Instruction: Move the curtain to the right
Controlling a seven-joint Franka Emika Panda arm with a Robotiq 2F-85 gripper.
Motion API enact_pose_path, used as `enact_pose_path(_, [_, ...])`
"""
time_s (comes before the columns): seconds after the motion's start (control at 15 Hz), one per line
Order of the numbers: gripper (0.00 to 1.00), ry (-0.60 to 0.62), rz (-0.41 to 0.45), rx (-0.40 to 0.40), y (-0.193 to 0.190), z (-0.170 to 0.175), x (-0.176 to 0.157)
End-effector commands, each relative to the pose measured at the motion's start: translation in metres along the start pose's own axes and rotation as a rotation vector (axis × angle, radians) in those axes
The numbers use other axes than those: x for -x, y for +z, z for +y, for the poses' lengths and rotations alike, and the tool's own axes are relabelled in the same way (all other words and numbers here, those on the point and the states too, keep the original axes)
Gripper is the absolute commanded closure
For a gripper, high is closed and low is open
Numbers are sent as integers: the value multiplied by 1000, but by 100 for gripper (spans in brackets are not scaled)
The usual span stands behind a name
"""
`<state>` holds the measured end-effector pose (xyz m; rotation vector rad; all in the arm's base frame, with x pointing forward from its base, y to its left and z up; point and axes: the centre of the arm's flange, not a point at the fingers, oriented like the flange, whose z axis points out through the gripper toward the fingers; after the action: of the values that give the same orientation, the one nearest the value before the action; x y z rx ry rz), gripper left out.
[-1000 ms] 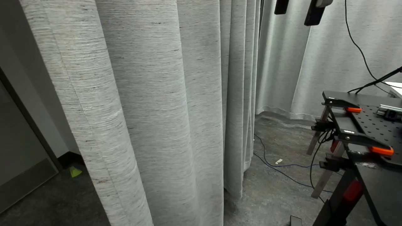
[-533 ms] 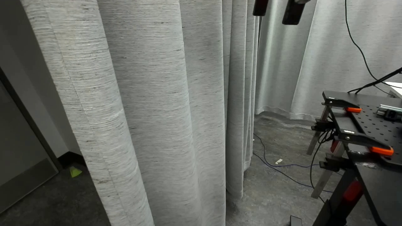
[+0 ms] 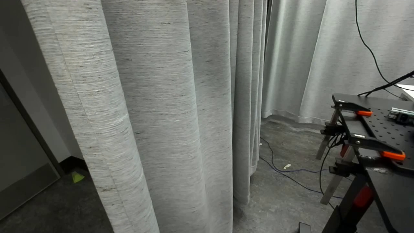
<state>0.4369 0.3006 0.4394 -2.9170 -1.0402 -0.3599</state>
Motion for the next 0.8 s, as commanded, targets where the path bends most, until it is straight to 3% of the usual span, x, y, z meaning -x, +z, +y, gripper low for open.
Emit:
enact_pose_path(0.0, [0,-38,113,-42,-3,1,-42])
enact_pose_path(0.73, [0,-121,424,-11,-7,14,-93])
